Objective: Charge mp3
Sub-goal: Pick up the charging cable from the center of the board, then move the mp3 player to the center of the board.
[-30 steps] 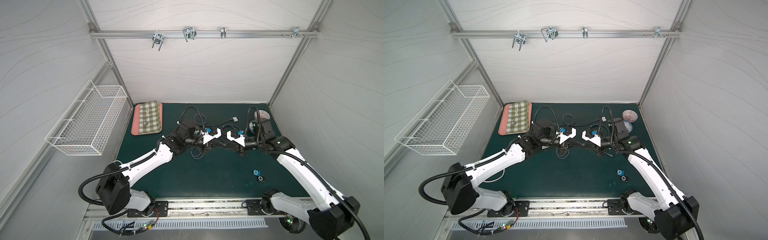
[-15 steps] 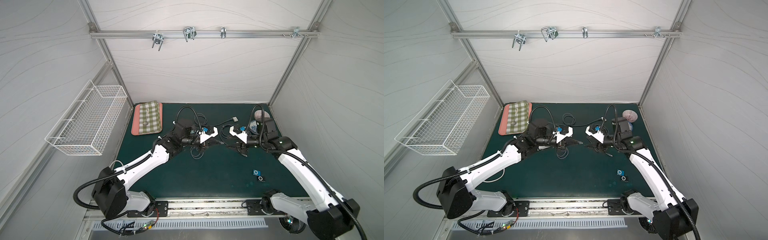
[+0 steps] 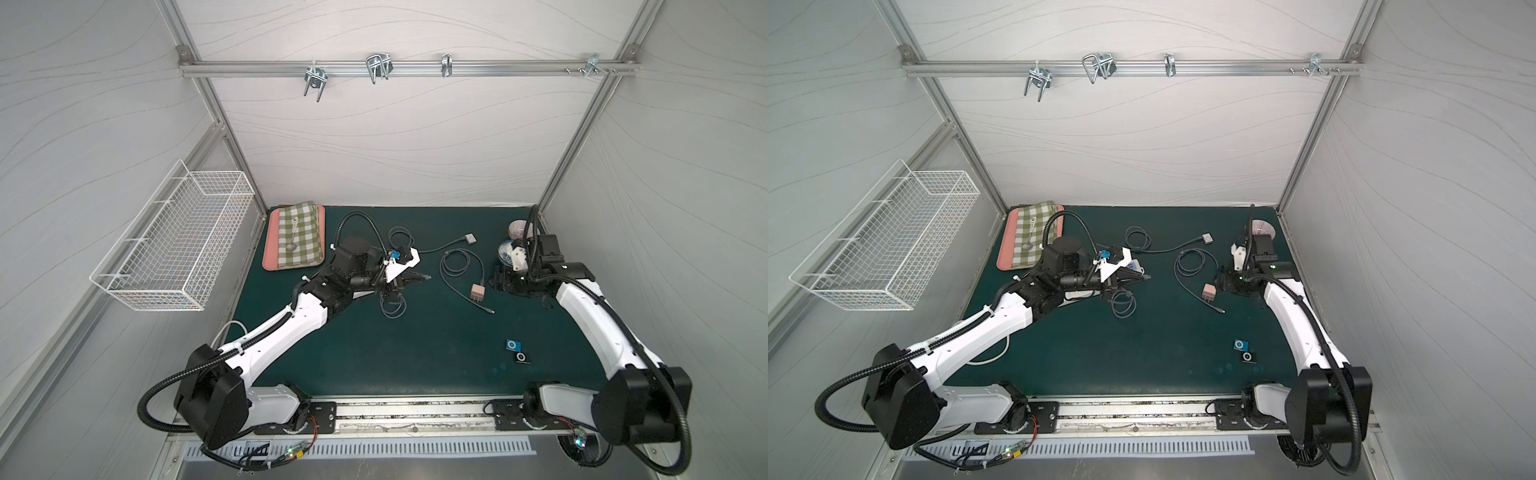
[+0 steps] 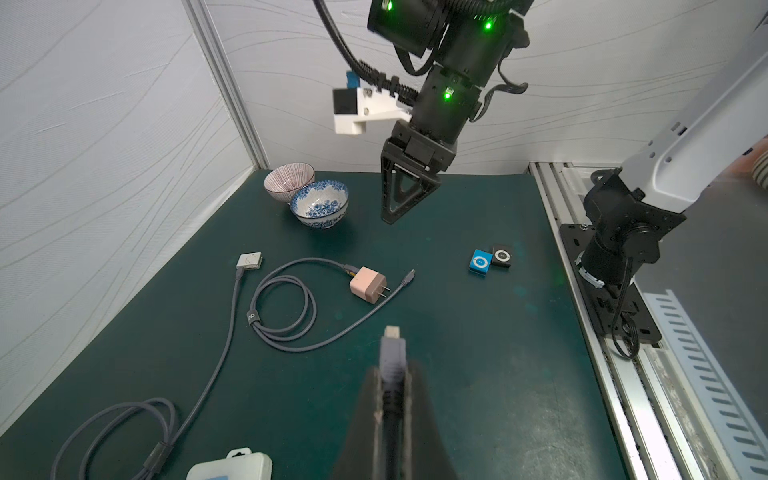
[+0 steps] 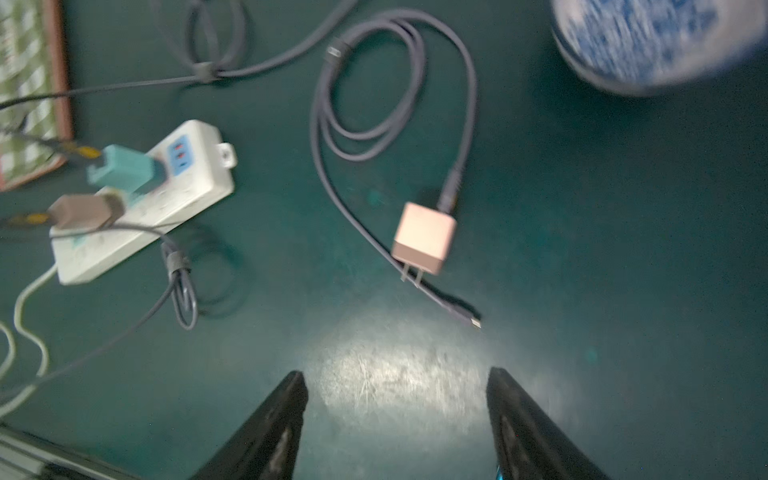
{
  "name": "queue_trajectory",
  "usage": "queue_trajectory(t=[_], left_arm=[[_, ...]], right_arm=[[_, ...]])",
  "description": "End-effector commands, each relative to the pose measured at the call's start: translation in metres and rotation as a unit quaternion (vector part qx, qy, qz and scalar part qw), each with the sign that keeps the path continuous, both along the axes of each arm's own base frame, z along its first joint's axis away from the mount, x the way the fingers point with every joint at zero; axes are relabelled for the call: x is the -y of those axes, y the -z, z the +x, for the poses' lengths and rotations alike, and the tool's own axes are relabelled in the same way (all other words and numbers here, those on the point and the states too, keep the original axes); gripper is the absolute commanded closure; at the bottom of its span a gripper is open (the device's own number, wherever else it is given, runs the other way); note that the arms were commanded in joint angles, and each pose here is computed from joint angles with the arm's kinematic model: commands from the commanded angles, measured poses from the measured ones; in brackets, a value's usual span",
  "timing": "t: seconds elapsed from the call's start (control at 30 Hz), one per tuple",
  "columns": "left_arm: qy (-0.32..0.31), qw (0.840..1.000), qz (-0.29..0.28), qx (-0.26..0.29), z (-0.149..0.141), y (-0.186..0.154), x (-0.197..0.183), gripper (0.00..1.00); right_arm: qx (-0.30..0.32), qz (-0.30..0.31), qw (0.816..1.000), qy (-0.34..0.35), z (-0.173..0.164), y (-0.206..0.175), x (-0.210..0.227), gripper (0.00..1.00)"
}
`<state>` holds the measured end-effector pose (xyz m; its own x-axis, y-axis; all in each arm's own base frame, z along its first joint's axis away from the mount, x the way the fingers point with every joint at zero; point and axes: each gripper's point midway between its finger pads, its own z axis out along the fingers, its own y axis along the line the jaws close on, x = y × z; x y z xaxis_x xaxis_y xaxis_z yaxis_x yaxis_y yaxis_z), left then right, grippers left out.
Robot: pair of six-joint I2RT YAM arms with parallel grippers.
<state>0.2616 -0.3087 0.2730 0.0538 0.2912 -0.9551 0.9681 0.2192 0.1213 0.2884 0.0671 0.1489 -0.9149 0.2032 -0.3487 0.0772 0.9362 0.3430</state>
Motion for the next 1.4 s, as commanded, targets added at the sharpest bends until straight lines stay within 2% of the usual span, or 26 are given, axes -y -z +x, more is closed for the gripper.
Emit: queue_trajectory(t=[0.0, 0.13, 0.37, 0.47, 0.63, 0.67, 0.7, 0.9, 1.07, 1.37], left_arm=[[-0.010, 0.999, -0.012, 0.033, 0.001, -0.012, -0.005, 1.00], [-0.016, 0.999, -0.013, 0.031, -0.001, -0.007, -0.008, 1.00], [-0.023, 0.999, -0.006, 0.033, -0.006, 0.002, -0.015, 1.00], [-0.031, 0.999, -0.002, 0.031, -0.007, 0.006, -0.020, 1.00], [-0.043, 0.999, -0.001, 0.031, -0.008, 0.009, -0.029, 1.00], [-0.046, 0.998, -0.001, 0.032, -0.008, 0.009, -0.030, 1.00], [-0.048, 0.998, -0.002, 0.031, -0.008, 0.009, -0.032, 1.00], [-0.055, 0.998, 0.000, 0.030, -0.007, 0.011, -0.037, 1.00], [-0.060, 0.998, 0.001, 0.028, -0.005, 0.011, -0.041, 1.00], [-0.061, 0.998, 0.009, 0.017, 0.002, 0.013, -0.041, 1.00]], right_arm=[[-0.122, 0.004, 0.984, 0.128, -0.053, 0.021, 0.017, 0.29], [-0.153, -0.016, 0.972, 0.176, -0.080, 0.030, 0.030, 0.23], [-0.231, -0.030, 0.942, 0.243, -0.121, 0.047, 0.040, 0.20], [-0.246, -0.009, 0.930, 0.275, -0.127, 0.054, 0.040, 0.18], [-0.285, -0.043, 0.898, 0.333, -0.145, 0.062, 0.053, 0.15], [-0.294, -0.052, 0.890, 0.345, -0.149, 0.063, 0.056, 0.11], [-0.307, -0.059, 0.880, 0.357, -0.154, 0.065, 0.058, 0.01], [-0.343, -0.067, 0.850, 0.394, -0.162, 0.082, 0.058, 0.01], [-0.313, -0.077, 0.847, 0.423, -0.151, 0.089, 0.067, 0.01], [-0.295, -0.075, 0.851, 0.428, -0.141, 0.113, 0.065, 0.01]])
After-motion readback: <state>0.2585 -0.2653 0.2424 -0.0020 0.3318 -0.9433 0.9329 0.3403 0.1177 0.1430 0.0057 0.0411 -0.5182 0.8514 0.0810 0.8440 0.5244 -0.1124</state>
